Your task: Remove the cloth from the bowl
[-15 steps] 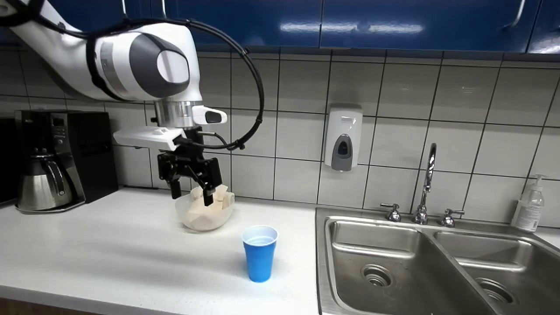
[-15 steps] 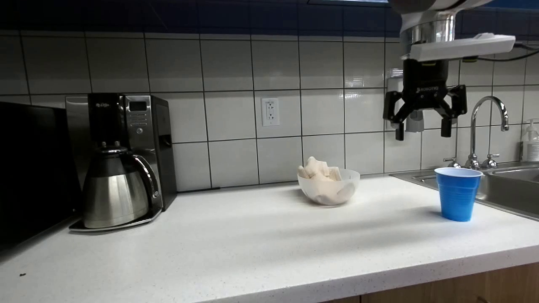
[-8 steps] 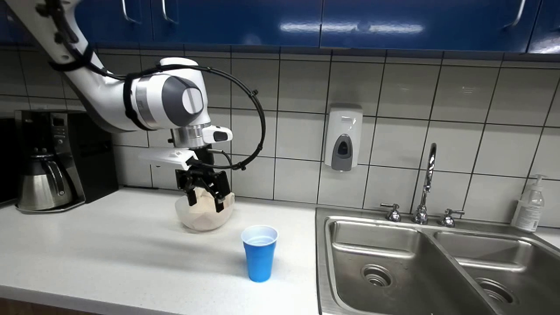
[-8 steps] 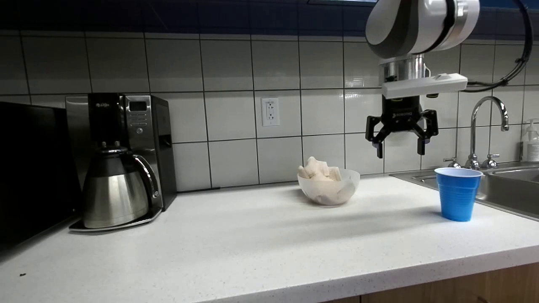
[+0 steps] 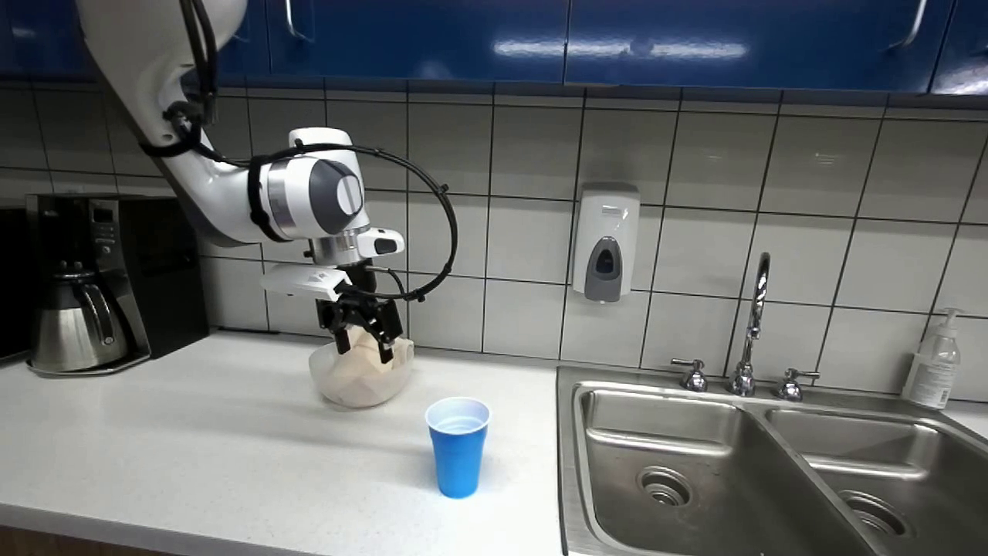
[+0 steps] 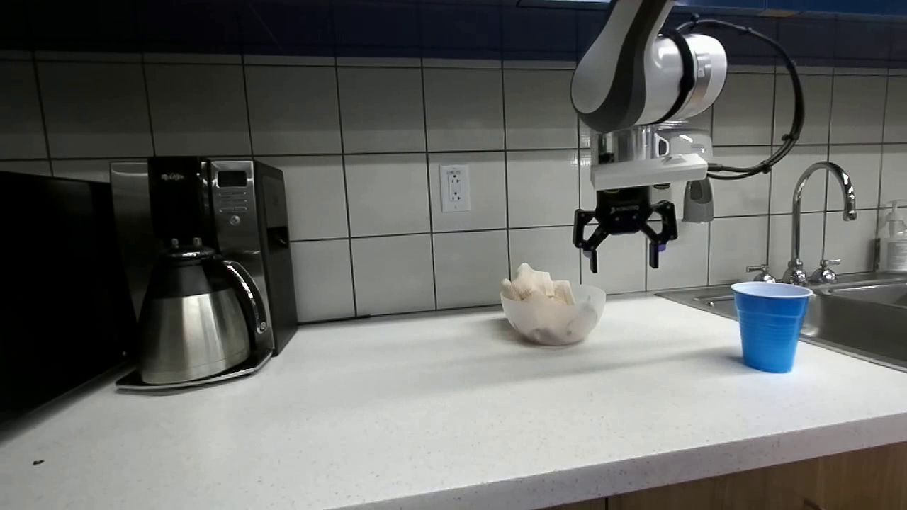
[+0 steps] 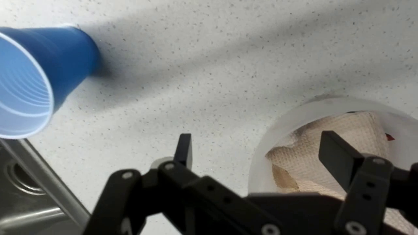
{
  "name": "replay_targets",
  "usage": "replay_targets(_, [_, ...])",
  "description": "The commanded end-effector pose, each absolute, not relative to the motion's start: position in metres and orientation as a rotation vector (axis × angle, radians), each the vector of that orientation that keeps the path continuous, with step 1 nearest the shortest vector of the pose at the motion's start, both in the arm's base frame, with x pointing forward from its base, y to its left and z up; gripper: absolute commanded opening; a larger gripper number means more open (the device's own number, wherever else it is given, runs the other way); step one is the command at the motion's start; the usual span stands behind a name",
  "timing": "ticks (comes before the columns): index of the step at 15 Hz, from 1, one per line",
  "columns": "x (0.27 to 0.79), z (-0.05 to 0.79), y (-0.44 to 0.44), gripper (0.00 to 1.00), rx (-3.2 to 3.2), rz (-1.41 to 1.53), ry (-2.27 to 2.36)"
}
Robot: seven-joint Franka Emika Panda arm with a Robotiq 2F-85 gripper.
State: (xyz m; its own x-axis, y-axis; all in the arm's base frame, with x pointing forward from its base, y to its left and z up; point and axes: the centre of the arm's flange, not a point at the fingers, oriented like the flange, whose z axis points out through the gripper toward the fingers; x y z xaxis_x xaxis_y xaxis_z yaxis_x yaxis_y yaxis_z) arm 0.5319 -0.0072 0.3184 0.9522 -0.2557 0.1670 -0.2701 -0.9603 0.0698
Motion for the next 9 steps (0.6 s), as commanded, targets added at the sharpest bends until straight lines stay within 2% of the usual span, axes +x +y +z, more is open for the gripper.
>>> replay_targets(1, [0.560,0.308,0.010,1.00,3.022,0.292,-0.378])
replay_targets(9, [0.585,0.289,0.028,1.00,3.042,0.412,-0.299])
